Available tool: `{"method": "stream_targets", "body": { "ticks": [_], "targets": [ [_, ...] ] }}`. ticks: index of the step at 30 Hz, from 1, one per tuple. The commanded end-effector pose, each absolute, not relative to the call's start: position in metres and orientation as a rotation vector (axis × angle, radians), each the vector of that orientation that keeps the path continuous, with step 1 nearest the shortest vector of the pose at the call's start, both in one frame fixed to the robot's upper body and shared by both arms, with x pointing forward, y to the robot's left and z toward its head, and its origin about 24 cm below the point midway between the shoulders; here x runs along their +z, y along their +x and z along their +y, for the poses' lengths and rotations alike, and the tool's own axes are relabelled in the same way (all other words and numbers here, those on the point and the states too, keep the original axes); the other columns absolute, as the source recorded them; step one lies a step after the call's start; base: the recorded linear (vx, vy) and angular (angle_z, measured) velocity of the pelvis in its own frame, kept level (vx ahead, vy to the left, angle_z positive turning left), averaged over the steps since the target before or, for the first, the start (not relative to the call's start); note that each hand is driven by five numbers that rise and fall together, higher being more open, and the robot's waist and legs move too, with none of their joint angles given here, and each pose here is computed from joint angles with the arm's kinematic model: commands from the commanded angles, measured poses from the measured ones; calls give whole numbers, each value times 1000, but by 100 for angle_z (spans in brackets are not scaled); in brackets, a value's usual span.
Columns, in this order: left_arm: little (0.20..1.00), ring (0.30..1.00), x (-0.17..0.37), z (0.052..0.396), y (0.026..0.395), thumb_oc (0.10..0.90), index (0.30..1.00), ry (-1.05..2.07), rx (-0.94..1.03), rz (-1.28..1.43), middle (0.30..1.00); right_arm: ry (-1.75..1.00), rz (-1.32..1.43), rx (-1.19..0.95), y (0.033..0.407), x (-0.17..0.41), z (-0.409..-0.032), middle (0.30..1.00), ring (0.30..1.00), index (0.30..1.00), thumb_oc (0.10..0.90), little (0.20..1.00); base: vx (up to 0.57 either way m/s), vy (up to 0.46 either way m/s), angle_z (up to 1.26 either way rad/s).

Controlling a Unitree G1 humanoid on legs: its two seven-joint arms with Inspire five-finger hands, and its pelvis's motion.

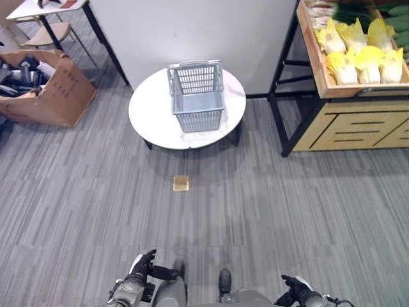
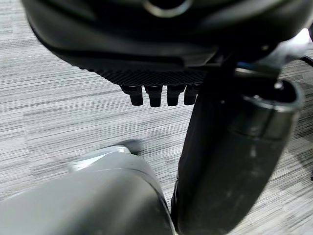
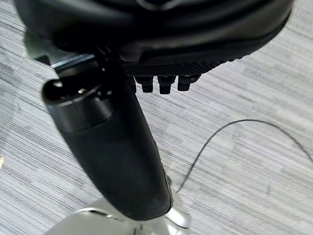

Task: Get the vegetables into the basket

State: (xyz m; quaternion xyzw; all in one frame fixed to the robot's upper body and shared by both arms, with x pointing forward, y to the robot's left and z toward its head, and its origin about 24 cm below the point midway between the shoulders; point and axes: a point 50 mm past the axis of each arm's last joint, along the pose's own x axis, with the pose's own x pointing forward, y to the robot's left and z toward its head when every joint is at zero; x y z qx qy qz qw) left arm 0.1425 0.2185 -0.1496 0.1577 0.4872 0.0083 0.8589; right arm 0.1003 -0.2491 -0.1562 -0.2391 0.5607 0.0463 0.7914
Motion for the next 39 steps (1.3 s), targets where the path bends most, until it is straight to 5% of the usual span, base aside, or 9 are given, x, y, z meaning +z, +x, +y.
{"method": "stream_targets", "body": {
  "ticks": [1,23,39],
  "targets": [
    [1000,1000,-162,237,86,900,1000,396,45,1211,1000,-513,1155,84,107,-153,-251,1000,1000,1000,900,1000,406,275,-72],
    [1000,1000,-154,271,81,900,1000,522,36,1260,1000,-482,1112,250,117,-160,-206,1000,1000,1000,900,1000,134,185,-26],
    [1000,1000,-160,258,73,900,1000,490,6,1277,1000,-525,1062,266,125,-155,-213,1000,1000,1000,900,1000,175,-122,29]
  ]
}}
